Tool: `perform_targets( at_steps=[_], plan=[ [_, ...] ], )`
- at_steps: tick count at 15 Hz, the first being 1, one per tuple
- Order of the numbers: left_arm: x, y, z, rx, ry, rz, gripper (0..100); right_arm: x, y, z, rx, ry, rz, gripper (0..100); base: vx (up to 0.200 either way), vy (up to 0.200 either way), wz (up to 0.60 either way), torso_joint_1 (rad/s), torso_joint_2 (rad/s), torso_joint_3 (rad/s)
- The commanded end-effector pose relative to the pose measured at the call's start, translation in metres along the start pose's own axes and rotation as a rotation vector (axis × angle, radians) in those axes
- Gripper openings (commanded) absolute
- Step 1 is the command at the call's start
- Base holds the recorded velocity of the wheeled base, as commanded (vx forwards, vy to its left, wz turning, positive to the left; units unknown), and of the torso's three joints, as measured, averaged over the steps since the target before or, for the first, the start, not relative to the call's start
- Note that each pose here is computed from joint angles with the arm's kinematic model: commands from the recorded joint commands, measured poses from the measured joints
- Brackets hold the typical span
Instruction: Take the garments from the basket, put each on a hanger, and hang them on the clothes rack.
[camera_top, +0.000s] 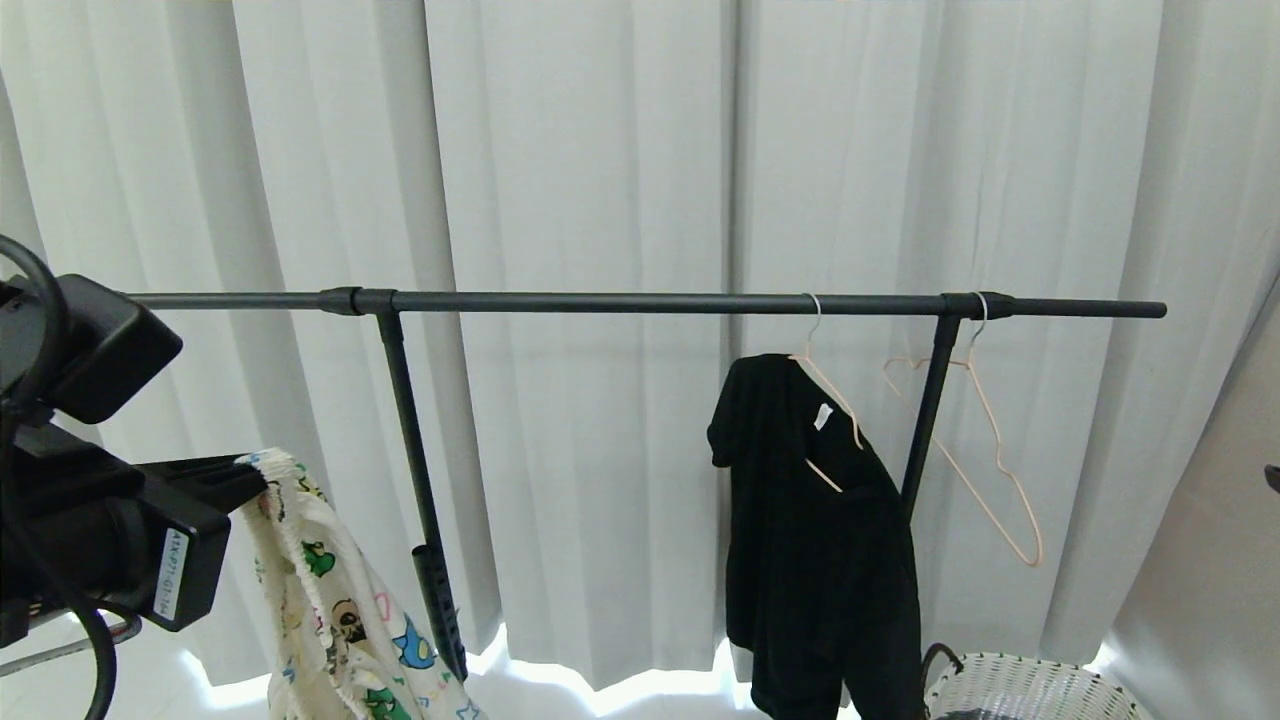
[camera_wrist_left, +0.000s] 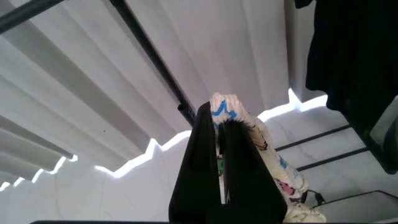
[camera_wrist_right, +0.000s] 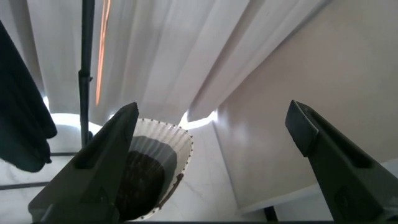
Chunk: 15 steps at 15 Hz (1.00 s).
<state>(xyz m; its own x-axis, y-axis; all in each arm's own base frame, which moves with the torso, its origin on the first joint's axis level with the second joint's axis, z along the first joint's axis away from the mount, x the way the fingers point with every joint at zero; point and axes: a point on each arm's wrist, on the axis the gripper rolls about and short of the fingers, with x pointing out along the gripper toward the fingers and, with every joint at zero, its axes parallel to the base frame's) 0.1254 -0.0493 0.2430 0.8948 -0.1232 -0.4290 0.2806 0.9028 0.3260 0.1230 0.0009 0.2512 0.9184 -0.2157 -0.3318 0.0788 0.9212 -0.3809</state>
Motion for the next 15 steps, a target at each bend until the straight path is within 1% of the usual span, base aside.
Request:
perform_targets(
  at_steps=[1, 4, 8, 9, 11, 13, 15],
  plan=[
    [-0.004, 0.001, 0.0, -0.003, -0.014, 0.002, 0, 0.0, 0.0, 0.0, 0.0, -0.003, 0.0, 100, 0.2, -0.2, 0.0, -0.002, 0.0, -0.002],
    [-0.009, 0.001, -0.001, -0.005, -0.031, 0.002, 0, 0.001, 0.0, 0.0, -0.003, -0.002, 0.005, 100, 0.2, -0.2, 0.0, 0.01, 0.0, -0.002],
    [-0.013, 0.002, -0.003, -0.01, -0.043, 0.003, 0, 0.008, 0.005, 0.002, -0.013, 0.009, 0.038, 100, 0.0, 0.0, 0.0, 0.0, 0.0, 0.0],
    [-0.014, 0.002, -0.003, -0.013, -0.044, 0.004, 0, 0.011, 0.007, 0.004, -0.008, -0.019, 0.075, 100, 0.0, 0.0, 0.0, 0.0, 0.0, 0.0],
    [-0.014, 0.002, -0.002, -0.013, -0.046, 0.005, 0, 0.016, 0.009, 0.006, -0.008, -0.042, 0.157, 100, 0.0, 0.0, 0.0, 0.0, 0.0, 0.0],
    [-0.012, 0.002, -0.002, -0.015, -0.039, 0.003, 0, 0.023, 0.013, 0.006, -0.009, -0.029, 0.212, 100, 0.0, 0.0, 0.0, 0.0, 0.0, 0.0],
    [-0.012, 0.002, -0.004, -0.015, -0.035, 0.003, 0, 0.031, 0.018, 0.005, 0.003, -0.016, 0.278, 100, 0.2, 0.0, 0.0, -0.002, 0.0, 0.002]
  ],
)
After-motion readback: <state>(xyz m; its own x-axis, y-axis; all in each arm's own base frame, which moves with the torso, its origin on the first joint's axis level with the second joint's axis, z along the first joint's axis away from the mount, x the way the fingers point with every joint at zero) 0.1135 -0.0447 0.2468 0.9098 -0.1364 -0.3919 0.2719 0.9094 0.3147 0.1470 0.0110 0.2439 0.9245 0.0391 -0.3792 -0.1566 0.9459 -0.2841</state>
